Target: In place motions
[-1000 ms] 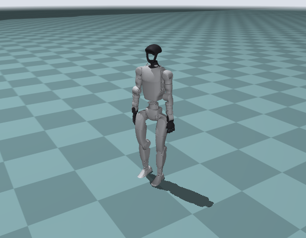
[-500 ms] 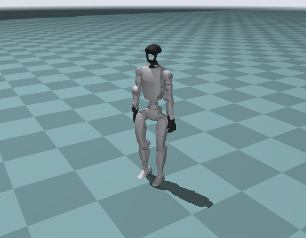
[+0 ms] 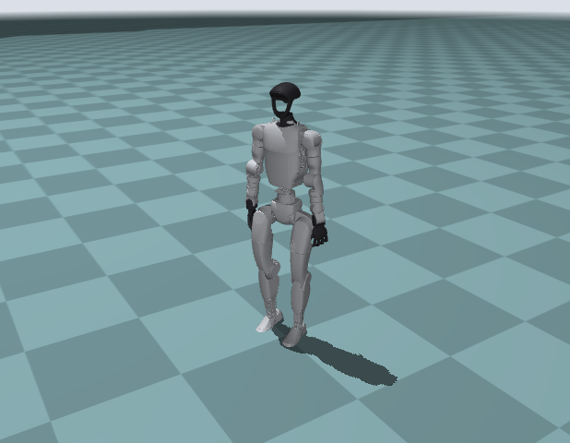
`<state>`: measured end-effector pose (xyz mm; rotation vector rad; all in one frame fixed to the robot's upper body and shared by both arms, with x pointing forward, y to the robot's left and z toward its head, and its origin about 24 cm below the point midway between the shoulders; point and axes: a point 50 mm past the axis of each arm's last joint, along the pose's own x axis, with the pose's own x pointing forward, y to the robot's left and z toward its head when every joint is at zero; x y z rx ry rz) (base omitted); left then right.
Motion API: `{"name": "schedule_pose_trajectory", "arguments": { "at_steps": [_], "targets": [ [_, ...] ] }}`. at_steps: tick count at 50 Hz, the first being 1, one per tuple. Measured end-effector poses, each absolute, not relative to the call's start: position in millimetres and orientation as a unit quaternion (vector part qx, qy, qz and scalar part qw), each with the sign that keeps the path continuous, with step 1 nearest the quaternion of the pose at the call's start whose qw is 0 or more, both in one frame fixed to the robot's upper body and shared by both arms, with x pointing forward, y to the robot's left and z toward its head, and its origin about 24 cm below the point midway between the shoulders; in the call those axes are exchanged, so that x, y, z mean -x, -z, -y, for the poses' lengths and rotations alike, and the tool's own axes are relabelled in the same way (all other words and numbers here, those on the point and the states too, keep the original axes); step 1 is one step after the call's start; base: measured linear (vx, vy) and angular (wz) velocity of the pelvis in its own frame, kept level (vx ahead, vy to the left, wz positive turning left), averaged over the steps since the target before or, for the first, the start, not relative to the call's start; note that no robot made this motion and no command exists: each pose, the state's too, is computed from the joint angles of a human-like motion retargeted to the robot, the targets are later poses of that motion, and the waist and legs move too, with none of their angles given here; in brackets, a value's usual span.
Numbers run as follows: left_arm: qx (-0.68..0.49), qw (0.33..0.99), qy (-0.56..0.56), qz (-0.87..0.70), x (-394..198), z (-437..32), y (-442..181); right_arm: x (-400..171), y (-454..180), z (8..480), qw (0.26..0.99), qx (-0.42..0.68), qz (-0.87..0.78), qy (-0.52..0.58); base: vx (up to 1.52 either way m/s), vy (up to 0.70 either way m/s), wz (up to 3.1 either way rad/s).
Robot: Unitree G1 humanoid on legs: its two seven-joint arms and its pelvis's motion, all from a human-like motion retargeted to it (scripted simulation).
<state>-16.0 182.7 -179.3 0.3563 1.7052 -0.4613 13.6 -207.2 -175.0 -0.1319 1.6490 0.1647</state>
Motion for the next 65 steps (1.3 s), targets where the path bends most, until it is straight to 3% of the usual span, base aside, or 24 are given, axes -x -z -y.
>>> {"name": "schedule_pose_trajectory", "arguments": {
  "at_steps": [65],
  "targets": [
    [-0.154,0.616,0.202,-0.745,19.9,-182.1,179.0,-14.6,175.2,206.0,0.674,0.06,-0.732,-0.073,0.0,0.0,0.0]
  ]
}}
